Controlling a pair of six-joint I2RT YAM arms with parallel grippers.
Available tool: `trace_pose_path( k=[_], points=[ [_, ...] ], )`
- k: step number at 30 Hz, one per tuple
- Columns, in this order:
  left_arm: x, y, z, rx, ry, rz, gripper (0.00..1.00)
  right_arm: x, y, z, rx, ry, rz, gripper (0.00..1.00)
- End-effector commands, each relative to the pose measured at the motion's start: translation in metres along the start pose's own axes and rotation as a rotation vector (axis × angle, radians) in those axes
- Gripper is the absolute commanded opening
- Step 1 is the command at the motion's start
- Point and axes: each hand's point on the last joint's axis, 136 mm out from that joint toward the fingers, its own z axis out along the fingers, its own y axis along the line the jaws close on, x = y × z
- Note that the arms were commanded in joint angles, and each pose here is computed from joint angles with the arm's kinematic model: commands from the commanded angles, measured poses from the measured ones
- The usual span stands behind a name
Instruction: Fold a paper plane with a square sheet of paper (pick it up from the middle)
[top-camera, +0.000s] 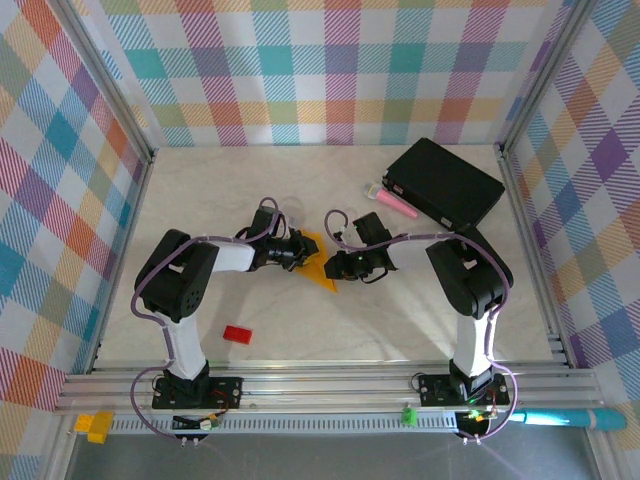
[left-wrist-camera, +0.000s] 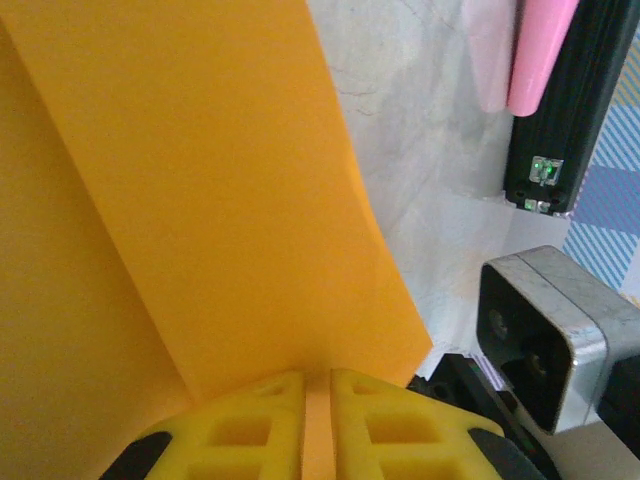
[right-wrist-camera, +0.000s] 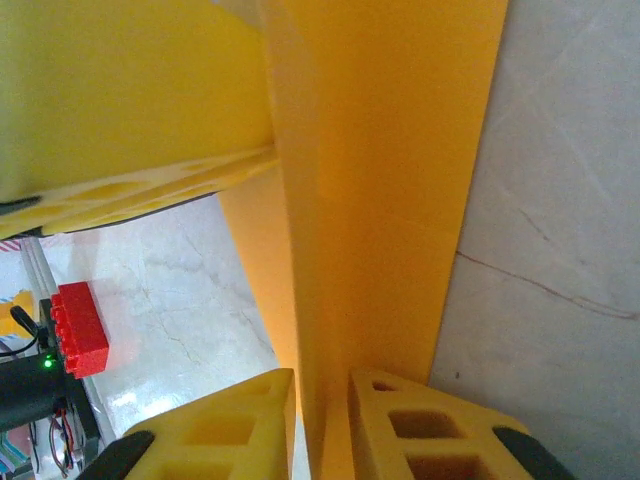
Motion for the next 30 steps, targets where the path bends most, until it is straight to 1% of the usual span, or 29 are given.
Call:
trace_pose_path(
  k=[1,9,23,30],
  points=[
    [-0.006,0.006,0.001,-0.028,-0.007,-0.006,0.14,0.000,0.001,-0.007,0.014,-0.001,-0.031,0.21],
    [-0.008,0.010,0.001,-0.051,-0.010,-0.016,0.13,0.004,-0.002,-0.006,0.020,0.006,-0.021,0.20],
    [-0.010,0.020,0.000,-0.095,-0.007,-0.028,0.13,0.010,-0.007,-0.005,0.012,0.025,0.009,0.14],
    [-0.010,0.004,-0.005,-0.051,-0.011,0.004,0.13,0.015,-0.007,-0.001,-0.017,0.057,0.046,0.12]
  ],
)
